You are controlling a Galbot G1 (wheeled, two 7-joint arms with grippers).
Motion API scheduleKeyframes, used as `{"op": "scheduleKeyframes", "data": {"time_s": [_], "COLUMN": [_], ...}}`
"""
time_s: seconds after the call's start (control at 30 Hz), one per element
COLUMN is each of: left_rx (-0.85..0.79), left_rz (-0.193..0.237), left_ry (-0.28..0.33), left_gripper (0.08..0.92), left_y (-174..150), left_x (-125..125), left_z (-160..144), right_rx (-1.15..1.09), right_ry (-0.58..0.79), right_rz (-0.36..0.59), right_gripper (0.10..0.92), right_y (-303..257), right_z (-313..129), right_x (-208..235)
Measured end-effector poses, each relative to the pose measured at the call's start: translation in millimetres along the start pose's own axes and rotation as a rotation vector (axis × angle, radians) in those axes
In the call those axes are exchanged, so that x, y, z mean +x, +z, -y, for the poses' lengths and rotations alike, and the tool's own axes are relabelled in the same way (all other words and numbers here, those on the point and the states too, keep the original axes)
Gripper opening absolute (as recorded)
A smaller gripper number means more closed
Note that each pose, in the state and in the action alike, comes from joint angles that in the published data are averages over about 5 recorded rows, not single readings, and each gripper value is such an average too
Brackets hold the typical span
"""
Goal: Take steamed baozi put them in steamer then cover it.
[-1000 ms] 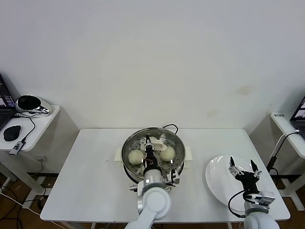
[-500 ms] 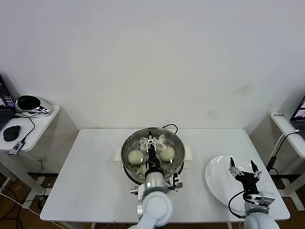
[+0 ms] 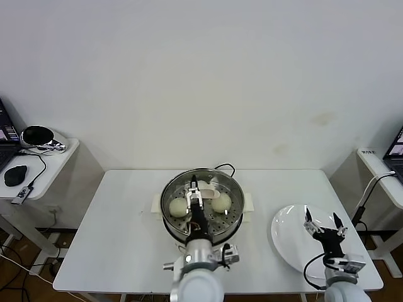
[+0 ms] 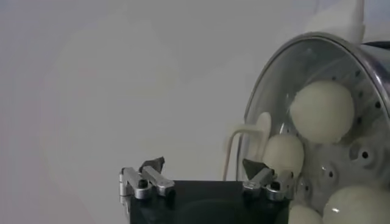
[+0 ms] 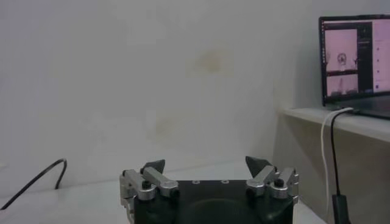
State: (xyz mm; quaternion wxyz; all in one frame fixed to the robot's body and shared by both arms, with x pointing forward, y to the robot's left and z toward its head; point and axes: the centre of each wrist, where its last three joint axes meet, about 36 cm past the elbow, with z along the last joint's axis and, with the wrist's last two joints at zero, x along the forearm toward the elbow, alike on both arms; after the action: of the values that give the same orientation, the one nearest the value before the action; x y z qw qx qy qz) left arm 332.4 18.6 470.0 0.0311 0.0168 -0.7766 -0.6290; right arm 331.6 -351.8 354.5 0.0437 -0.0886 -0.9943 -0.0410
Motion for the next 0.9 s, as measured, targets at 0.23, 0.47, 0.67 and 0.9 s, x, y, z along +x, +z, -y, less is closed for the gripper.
{"op": "scheduleKeyframes", "data": {"time_s": [0.23, 0.47, 0.67, 0.9], "left_rx": [0.193, 0.498, 0.756, 0.967], "left_rz": [-0.036, 0.005, 0.014, -0.033], "left_ry": [0.009, 0.068, 0.131, 0.195], "left_gripper": [0.823, 0.823, 0.823, 0.823], "left_y": [45.0, 115.2, 172.1, 214.1], "left_x": [14.5, 18.1, 31.1, 65.9], "left_z": [-24.7, -38.3, -20.3, 18.6], "right_rx": [0.024, 0.043, 0.042, 0.069], "right_ry": [-0.062, -0.126, -0.17, -0.221], "right_rz": [-0.036, -0.092, -0.139, -0.181], "right_gripper": [0.823, 0.823, 0.823, 0.823], "right_y": [7.2, 21.9, 27.6, 19.5], "right_z": [-11.2, -27.2, -38.3, -39.3], "right_x": [19.4, 55.7, 86.6, 110.8]}}
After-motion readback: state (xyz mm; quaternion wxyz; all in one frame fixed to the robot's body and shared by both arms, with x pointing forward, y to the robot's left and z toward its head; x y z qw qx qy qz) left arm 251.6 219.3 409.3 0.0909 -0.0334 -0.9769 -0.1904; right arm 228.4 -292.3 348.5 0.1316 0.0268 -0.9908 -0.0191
